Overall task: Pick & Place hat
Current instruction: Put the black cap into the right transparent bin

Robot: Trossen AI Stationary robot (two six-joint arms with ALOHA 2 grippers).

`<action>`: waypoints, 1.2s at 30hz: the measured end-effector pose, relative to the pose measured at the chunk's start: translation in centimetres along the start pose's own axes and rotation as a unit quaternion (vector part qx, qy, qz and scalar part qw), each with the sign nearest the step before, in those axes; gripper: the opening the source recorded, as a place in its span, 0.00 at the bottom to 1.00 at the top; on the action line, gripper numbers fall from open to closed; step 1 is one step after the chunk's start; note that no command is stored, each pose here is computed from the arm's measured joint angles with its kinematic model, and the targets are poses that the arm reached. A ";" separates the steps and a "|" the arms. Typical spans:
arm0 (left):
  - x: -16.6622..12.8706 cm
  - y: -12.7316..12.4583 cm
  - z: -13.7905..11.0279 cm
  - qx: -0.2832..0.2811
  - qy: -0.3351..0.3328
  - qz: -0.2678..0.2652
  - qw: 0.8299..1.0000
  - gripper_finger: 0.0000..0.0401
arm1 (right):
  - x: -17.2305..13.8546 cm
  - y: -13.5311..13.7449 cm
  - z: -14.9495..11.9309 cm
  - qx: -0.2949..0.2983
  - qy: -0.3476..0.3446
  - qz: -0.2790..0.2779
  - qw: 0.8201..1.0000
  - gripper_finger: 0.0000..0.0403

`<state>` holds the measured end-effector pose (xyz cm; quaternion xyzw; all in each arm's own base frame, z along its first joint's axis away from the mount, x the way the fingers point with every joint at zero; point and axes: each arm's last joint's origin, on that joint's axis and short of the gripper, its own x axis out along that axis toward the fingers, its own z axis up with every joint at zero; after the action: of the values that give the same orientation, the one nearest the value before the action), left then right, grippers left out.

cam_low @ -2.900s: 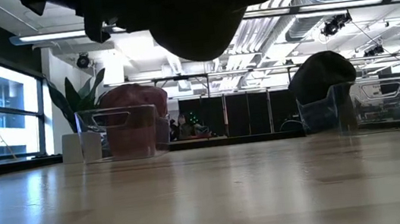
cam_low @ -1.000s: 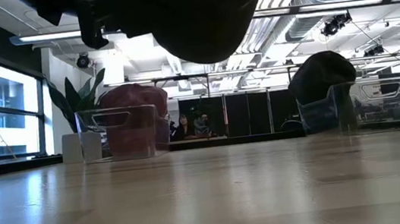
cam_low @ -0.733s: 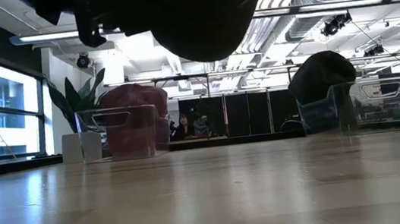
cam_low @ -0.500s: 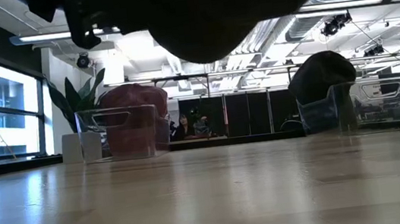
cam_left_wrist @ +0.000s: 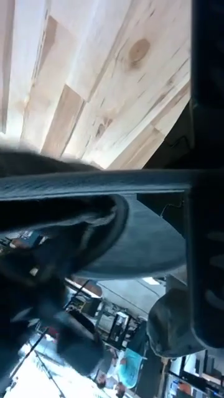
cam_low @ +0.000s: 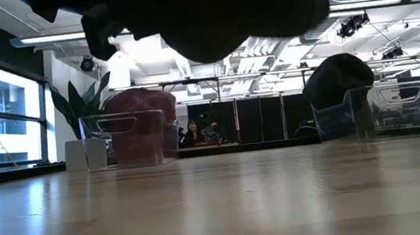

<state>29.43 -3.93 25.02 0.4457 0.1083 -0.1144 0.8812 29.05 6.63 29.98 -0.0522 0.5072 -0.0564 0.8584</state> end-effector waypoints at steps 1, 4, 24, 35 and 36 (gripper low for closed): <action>0.0 -0.1 0.1 0.001 -0.003 -0.001 1.000 0.00 | 0.3 -0.2 -0.3 0.004 0.006 -0.028 1.000 0.01; 0.0 -0.3 0.5 0.015 -0.008 0.000 1.000 0.00 | 0.2 -0.1 -0.3 0.000 -0.001 -0.057 0.998 0.03; -0.1 0.4 0.8 0.091 0.018 0.056 0.994 0.00 | -0.3 2.9 3.9 -0.065 -0.177 0.079 0.979 0.01; -0.1 0.0 1.1 0.074 -0.012 0.034 0.997 0.00 | -1.7 0.1 0.1 0.002 -0.027 -0.054 0.998 0.01; 0.0 0.0 1.1 0.066 -0.012 0.034 0.997 0.00 | -1.7 0.0 -0.3 -0.002 -0.008 -0.067 0.998 0.01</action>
<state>29.49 -4.80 25.69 0.5052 0.0750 -0.0969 0.8543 27.95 6.85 31.28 -0.0879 0.4960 -0.1125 0.8565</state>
